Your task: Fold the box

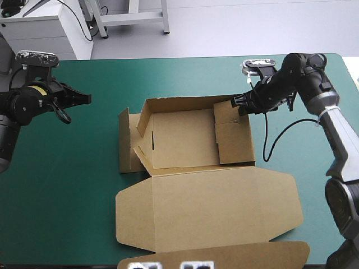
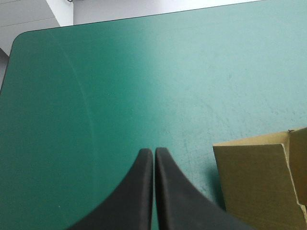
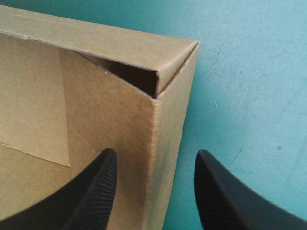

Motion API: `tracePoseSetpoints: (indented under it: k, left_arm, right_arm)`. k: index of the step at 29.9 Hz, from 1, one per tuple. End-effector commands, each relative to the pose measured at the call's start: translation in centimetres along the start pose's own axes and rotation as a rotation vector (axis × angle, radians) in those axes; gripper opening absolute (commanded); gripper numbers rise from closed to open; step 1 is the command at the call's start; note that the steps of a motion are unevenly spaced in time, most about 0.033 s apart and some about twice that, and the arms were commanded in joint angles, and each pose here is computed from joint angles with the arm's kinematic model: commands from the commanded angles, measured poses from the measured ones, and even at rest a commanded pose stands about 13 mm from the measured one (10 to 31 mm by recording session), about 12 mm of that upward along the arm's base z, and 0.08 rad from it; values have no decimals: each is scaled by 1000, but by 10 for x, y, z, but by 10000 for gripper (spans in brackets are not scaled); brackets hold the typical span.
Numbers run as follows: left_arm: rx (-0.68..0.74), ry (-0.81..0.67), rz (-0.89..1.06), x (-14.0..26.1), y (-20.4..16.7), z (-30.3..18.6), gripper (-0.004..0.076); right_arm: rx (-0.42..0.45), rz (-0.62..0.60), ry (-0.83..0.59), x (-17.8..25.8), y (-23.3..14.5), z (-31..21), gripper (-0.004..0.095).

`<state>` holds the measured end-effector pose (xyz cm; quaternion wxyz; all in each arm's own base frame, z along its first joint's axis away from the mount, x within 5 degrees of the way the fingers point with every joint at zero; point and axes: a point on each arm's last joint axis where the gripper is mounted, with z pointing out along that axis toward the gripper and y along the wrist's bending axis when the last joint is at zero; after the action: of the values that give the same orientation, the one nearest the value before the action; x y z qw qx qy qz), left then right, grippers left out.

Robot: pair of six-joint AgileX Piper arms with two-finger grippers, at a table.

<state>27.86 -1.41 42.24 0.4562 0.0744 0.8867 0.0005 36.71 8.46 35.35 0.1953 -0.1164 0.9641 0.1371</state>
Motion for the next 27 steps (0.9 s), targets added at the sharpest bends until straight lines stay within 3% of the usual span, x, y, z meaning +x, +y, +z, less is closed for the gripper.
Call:
tracePoseSetpoints:
  k: [1,7,18,20,27]
  left_arm:
    - [2,-114,-12,-13,0,-18,-2]
    - [24,-118,-19,-14,-2,-17,-4]
    - [25,-116,-18,-13,-2,-17,-8]
    - [25,-116,-18,-13,-2,-17,-8]
    - [25,-116,-18,-13,-2,-17,-8]
  right_arm:
    - [-11,-21,-37,-1,3,-15,468]
    - [-21,-16,24,-5,-3,13,467]
    - [-115,22,137,-8,-9,70,448]
    - [-106,20,145,-8,-11,73,389]
    - [-102,-10,147,-8,-12,74,33]
